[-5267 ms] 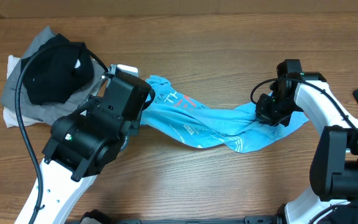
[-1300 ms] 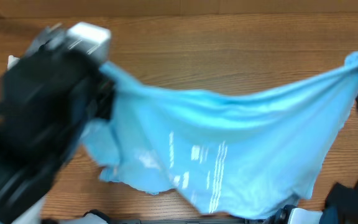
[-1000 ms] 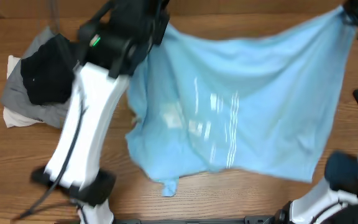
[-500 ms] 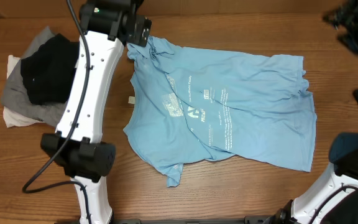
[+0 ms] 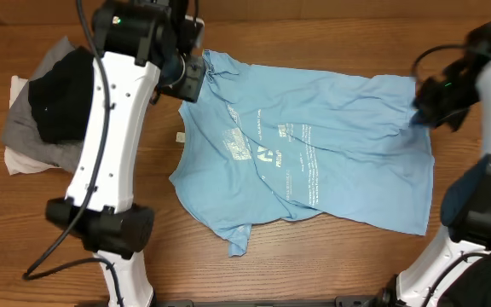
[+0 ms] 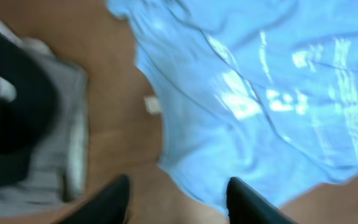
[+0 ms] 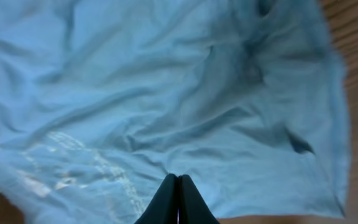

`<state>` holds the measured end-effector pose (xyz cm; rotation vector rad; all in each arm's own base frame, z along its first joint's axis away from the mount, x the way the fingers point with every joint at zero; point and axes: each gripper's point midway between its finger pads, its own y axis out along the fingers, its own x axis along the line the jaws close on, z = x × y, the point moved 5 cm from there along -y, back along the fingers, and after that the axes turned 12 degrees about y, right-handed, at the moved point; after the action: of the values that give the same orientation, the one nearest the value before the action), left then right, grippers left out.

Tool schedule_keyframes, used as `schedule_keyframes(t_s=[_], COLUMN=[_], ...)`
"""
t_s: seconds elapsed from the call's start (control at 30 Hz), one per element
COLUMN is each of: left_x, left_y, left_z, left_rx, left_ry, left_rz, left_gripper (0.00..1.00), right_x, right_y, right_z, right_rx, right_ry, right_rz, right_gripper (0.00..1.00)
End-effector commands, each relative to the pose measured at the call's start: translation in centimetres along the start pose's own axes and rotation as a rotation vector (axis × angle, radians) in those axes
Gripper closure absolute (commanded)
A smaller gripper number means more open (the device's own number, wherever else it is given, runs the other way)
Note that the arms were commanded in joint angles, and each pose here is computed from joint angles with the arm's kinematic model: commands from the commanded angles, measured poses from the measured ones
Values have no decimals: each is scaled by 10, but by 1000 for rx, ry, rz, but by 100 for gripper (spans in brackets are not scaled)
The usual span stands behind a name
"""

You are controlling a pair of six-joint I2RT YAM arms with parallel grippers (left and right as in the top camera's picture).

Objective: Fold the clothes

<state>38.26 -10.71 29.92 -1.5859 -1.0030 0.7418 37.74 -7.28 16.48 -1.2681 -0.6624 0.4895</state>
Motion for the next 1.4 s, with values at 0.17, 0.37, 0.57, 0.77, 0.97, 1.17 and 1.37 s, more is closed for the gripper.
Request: schedule_keyframes(t_s=[0.17, 0.37, 0.57, 0.77, 0.97, 1.17, 1.37], left_x=[-23, -33, -51, -63, -64, -51, -42], left_y=[80, 114, 148, 185, 210, 234, 260], left_z=[-9, 3, 31, 55, 70, 86, 112], left_rx=[178, 299, 448, 536, 556, 577, 612], left_ry=[-33, -12, 6, -7, -9, -53, -92], left_rz=[222, 253, 278, 286, 282, 164, 71], left_gripper=[57, 52, 55, 53, 58, 60, 76], right_x=[-2, -2, 26, 44, 49, 39, 12], right_y=[81, 111, 99, 74, 22, -28, -21], right_z=[14, -10, -45, -59, -48, -14, 22], right_rx=[5, -119, -254, -319, -290, -251, -82], right_ry=[-7, 99, 125, 48, -112, -115, -54], right_rz=[32, -55, -237, -286, -262, -240, -113], right_gripper=[96, 96, 96, 96, 96, 78, 76])
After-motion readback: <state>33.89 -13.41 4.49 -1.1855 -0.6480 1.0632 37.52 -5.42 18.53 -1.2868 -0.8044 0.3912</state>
